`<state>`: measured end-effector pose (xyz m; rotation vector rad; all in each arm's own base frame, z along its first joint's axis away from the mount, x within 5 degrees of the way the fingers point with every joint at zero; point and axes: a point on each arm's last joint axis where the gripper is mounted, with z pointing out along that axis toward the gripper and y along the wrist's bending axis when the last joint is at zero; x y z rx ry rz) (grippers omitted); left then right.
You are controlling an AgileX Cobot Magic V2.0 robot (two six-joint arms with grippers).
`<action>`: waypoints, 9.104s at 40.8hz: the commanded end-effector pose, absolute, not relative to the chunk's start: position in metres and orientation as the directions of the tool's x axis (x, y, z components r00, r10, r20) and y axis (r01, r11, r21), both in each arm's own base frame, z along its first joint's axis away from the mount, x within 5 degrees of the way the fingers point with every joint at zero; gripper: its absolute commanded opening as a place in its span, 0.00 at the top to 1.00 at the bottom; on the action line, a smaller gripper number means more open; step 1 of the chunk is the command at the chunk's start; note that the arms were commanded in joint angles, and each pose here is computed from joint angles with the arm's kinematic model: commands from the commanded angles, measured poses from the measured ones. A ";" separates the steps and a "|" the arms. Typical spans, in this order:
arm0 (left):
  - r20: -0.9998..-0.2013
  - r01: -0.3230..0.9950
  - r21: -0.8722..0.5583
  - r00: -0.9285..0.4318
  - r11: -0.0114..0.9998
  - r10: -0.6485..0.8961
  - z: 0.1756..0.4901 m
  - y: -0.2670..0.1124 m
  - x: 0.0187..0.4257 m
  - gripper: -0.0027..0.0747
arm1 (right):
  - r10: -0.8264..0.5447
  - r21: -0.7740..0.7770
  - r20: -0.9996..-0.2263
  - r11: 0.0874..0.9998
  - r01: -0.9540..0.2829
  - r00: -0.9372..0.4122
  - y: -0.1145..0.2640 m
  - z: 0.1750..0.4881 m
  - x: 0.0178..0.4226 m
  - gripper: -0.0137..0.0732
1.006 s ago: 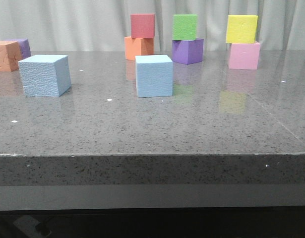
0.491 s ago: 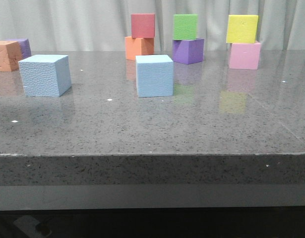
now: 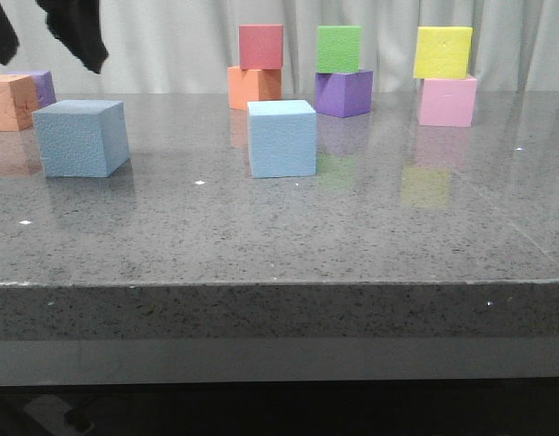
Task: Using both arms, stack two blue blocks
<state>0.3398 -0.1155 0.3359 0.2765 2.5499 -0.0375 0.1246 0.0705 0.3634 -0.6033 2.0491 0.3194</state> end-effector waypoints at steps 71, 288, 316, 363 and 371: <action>-0.658 0.597 0.052 -0.583 0.800 0.477 0.376 -0.171 0.365 0.50 | -0.256 -0.031 -0.897 0.850 -0.527 -0.360 0.070 0.378 0.126 0.15; -0.890 0.569 -0.021 -0.386 0.822 0.244 0.357 -0.064 0.094 0.94 | -0.266 -0.027 -0.885 0.849 -0.527 -0.383 0.070 0.369 0.127 0.85; -0.887 0.570 -0.021 -0.390 0.822 0.247 0.356 -0.064 0.094 0.99 | -0.256 -0.029 -0.895 0.851 -0.525 -0.366 0.071 0.370 0.128 0.92; -0.994 0.048 -0.044 0.099 0.998 -0.048 0.211 -0.002 0.055 0.99 | -0.257 -0.029 -0.894 0.851 -0.525 -0.367 0.071 0.370 0.128 0.92; -0.996 0.051 -0.043 0.074 0.998 -0.047 0.210 -0.003 0.055 0.99 | -0.256 -0.029 -0.894 0.851 -0.525 -0.367 0.071 0.370 0.128 0.92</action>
